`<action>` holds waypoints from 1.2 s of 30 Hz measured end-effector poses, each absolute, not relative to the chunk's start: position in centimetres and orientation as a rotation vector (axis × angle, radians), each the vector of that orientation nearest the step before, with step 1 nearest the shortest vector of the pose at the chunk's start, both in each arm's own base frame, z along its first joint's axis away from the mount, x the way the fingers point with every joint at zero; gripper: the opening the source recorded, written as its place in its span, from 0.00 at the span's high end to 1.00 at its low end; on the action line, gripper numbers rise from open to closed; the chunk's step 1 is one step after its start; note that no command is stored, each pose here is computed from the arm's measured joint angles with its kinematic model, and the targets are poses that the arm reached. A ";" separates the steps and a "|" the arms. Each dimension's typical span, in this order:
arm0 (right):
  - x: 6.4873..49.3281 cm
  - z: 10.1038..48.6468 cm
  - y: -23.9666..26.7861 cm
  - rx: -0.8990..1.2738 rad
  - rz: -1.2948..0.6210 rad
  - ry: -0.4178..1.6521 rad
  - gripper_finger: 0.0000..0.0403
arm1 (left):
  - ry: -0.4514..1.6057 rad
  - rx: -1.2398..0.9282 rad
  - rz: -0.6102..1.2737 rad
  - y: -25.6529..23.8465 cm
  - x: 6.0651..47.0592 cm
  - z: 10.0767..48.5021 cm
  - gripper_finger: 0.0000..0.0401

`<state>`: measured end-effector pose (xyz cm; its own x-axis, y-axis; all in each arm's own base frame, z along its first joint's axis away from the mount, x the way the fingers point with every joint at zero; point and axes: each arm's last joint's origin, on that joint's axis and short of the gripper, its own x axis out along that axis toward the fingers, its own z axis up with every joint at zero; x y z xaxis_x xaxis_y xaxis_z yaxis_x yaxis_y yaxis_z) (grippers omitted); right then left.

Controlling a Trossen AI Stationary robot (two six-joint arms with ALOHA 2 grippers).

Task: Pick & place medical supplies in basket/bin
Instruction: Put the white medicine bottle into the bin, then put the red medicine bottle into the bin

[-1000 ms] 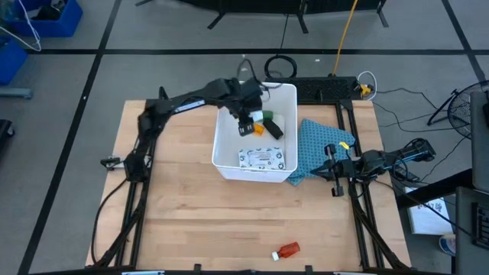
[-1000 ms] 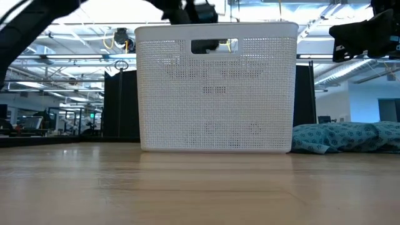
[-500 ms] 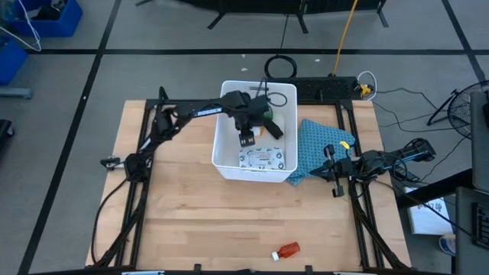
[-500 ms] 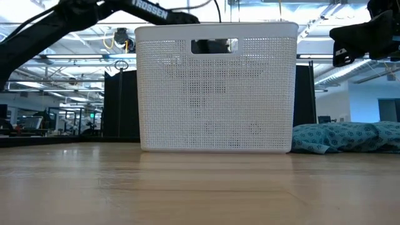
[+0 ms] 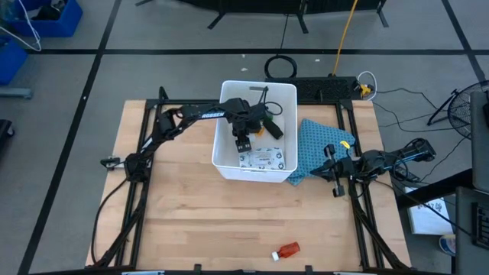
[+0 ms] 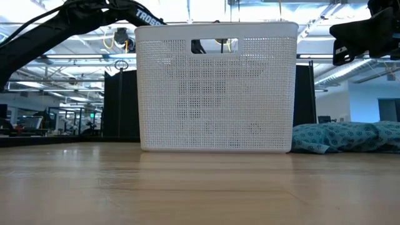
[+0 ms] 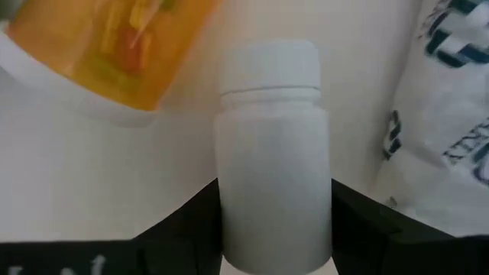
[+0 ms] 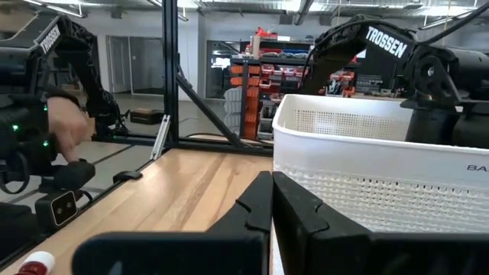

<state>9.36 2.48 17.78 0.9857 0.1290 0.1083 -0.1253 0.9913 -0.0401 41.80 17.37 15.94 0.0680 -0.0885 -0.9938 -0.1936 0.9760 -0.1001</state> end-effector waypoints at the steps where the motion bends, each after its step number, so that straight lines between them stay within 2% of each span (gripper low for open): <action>1: 9.4 17.8 2.5 -0.034 0.128 -0.111 1.00 | 1.510 -0.226 0.083 17.4 41.8 15.9 0.54; 5: 9.4 17.8 2.5 -0.035 0.128 -0.111 1.00 | 1.517 -0.209 0.097 17.3 41.8 15.8 0.49; 15: 9.4 17.8 2.5 -0.044 0.128 -0.112 1.00 | 1.526 -0.065 0.068 16.2 42.4 15.9 0.12; 19: 9.4 17.8 2.5 -0.045 0.128 -0.111 1.00 | 1.535 0.020 0.083 15.6 43.0 17.8 0.03; 28: 9.4 17.8 2.5 -0.045 0.127 -0.112 1.00 | 1.425 0.155 0.114 14.0 43.5 27.8 0.01; 33: 9.4 17.8 2.5 -0.043 0.128 -0.110 1.00 | 1.283 0.218 0.105 11.8 39.5 34.2 0.02; 36: 9.4 17.8 2.5 -0.038 0.130 -0.109 1.00 | 1.142 0.191 0.129 11.1 36.8 38.0 0.07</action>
